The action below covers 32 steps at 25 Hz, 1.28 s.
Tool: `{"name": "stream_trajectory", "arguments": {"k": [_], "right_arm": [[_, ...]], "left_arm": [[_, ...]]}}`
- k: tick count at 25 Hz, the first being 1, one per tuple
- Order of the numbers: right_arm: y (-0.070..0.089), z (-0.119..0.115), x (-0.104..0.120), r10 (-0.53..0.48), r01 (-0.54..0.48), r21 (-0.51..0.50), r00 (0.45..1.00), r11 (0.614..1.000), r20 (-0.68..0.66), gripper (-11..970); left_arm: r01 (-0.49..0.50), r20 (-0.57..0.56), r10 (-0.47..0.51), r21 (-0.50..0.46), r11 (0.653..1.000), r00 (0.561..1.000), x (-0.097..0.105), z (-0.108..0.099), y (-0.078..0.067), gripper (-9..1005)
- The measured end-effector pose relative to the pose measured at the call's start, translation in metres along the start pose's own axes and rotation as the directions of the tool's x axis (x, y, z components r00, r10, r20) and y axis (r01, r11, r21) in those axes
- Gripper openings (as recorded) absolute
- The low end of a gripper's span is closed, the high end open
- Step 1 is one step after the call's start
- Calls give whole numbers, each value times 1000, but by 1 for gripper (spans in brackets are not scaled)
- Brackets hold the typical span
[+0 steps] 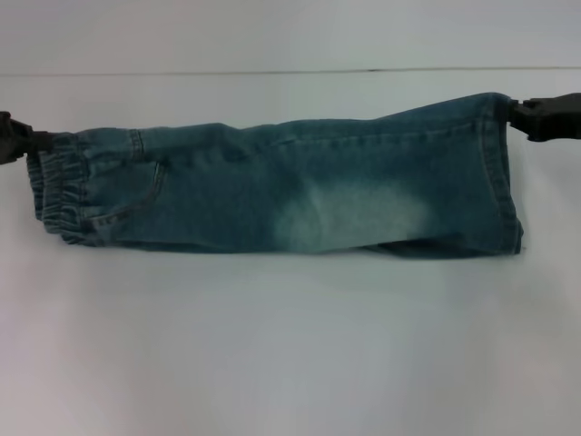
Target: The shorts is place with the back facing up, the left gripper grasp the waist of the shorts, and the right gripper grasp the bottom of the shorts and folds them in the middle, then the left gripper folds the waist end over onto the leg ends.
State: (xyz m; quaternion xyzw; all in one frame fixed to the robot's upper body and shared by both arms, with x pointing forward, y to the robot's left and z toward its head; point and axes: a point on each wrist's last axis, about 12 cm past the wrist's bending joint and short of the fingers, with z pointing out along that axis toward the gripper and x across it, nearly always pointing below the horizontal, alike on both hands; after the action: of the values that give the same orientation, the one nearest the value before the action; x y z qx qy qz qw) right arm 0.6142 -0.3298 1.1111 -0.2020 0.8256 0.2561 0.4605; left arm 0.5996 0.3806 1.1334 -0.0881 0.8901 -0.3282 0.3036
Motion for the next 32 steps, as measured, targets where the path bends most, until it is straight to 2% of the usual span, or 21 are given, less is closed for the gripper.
{"name": "stream_trajectory", "arguments": {"k": [9, 13, 18, 26, 32], "right_arm": [[5, 27, 8, -44, 48, 70, 997, 996, -58, 6], [6, 35, 11, -59, 66, 97, 995, 993, -76, 6], [7, 37, 12, -64, 72, 108, 995, 992, -76, 7], [4, 36, 13, -51, 58, 134, 997, 989, -56, 9], [7, 42, 15, -52, 62, 143, 996, 988, -70, 10]], "left_arm": [[-91, 33, 90, 14, 996, 995, 2, 8, -3, 61], [-135, 48, 135, -8, 991, 990, 0, 11, -4, 61], [-189, 56, 192, -49, 981, 980, 3, 16, -1, 61], [-206, 41, 211, -105, 973, 977, 8, 23, 6, 62], [-231, 9, 233, -118, 966, 972, 12, 33, 3, 62]]}}
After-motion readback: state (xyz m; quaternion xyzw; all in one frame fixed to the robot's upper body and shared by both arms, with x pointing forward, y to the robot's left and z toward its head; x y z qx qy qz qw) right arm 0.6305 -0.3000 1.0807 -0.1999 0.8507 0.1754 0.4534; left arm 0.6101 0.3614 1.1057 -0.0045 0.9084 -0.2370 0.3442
